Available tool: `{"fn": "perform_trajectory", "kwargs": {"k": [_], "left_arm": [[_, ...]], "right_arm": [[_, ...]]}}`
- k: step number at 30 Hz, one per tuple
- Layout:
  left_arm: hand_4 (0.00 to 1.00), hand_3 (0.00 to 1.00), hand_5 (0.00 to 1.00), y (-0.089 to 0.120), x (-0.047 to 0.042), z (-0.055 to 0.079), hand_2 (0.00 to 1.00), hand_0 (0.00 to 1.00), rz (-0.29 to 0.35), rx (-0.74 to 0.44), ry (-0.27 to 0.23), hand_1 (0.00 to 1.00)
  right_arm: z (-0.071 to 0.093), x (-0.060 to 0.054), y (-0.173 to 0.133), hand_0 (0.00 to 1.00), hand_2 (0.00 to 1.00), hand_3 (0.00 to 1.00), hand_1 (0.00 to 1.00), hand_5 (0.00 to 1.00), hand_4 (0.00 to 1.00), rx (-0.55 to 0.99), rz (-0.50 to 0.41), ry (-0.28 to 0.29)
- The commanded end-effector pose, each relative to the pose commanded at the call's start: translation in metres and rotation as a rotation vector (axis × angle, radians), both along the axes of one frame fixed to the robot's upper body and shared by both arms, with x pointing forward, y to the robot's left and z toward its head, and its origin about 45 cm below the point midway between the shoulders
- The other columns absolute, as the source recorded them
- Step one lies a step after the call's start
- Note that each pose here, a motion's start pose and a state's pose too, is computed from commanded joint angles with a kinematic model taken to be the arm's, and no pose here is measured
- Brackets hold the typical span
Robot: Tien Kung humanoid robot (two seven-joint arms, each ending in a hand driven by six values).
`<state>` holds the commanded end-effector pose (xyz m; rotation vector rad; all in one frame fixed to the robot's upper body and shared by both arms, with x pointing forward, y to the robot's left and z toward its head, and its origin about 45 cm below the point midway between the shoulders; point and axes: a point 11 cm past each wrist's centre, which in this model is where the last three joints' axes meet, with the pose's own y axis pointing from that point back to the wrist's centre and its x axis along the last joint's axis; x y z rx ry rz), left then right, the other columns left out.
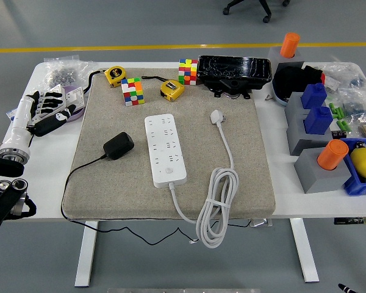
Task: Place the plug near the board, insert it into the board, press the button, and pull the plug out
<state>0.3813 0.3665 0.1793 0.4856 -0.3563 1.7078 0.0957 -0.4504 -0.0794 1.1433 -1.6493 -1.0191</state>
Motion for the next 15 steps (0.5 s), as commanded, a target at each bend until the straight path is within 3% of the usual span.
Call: {"fn": "perform_trajectory", "kwargs": {"k": [15], "left_arm": [[0.820, 0.592, 0.339, 0.0019, 0.0018, 0.0063, 0.601, 0.621, 0.007, -0.008, -0.017, 0.635]], "right_arm": [[0.0001, 0.0029, 0.0013, 0.681, 0.695, 0.599, 0.687, 0.532, 0.935, 0.002, 0.005, -0.003]]}}
